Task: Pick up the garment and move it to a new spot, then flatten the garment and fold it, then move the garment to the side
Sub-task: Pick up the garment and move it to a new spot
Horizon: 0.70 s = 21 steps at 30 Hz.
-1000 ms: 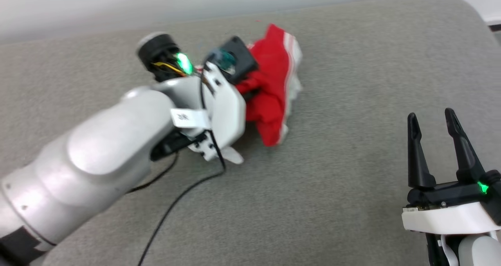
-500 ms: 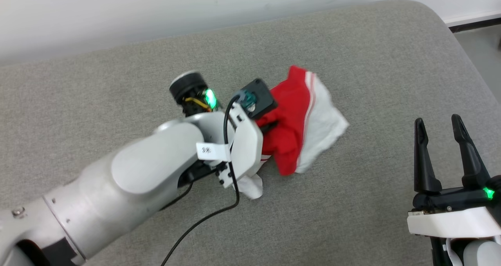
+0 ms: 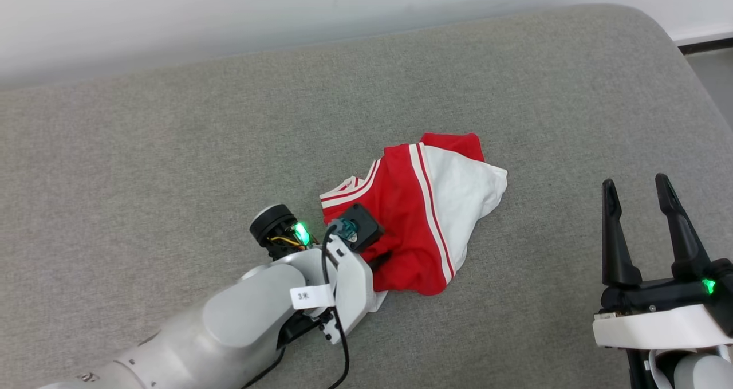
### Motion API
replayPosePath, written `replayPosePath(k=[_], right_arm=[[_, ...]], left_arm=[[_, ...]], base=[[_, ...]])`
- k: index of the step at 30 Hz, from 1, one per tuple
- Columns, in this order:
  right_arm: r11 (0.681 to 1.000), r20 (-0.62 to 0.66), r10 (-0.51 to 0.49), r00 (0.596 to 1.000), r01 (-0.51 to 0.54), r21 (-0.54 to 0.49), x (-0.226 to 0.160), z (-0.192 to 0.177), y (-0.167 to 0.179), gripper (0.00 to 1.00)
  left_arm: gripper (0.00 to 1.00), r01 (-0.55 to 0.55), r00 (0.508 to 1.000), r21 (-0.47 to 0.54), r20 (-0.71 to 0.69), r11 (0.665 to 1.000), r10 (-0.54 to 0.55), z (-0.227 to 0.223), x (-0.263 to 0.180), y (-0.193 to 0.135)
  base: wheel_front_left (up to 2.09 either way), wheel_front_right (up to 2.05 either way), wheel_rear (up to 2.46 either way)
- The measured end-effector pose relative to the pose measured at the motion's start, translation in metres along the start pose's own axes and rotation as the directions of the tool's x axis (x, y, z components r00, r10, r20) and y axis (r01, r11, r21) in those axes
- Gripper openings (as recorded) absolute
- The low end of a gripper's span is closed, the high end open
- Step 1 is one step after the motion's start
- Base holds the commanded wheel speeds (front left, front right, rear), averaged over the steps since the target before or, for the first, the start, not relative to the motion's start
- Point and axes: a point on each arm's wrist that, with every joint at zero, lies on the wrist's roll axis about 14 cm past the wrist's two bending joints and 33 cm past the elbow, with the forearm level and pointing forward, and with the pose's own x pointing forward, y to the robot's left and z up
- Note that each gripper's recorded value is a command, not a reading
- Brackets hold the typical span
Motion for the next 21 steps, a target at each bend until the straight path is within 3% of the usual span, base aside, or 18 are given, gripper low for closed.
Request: replayPosePath(k=[1,6,12,16,21], right_arm=[[1.000,-0.002,0.001,1.000,-0.001,0.001,-0.001,0.000,0.000,1.00],[1.000,-0.011,0.006,1.000,-0.006,0.007,-0.008,-0.002,0.002,1.00],[0.999,-0.023,0.029,0.999,-0.029,0.019,-0.018,-0.004,0.010,1.00],[0.999,-0.027,0.050,0.998,-0.050,0.021,-0.023,-0.004,0.016,1.00],[0.996,-0.028,0.080,0.996,-0.079,0.030,-0.026,-0.005,0.026,1.00]], left_arm=[[1.00,-0.007,1.000,0.001,0.026,1.000,0.007,0.004,0.000,0.000],[1.00,-0.118,0.970,0.024,0.217,0.993,0.110,0.042,-0.007,0.011],[1.00,-0.293,0.864,0.012,0.432,0.956,0.259,0.089,-0.039,0.028],[1.00,-0.422,0.780,-0.036,0.494,0.906,0.384,0.101,-0.069,0.043],[1.00,-0.564,0.626,-0.136,0.572,0.814,0.530,0.112,-0.123,0.057]], base=[[0.00,0.00,0.00],[0.00,0.00,0.00],[0.00,0.00,0.00],[0.00,0.00,0.00],[0.00,0.00,0.00]])
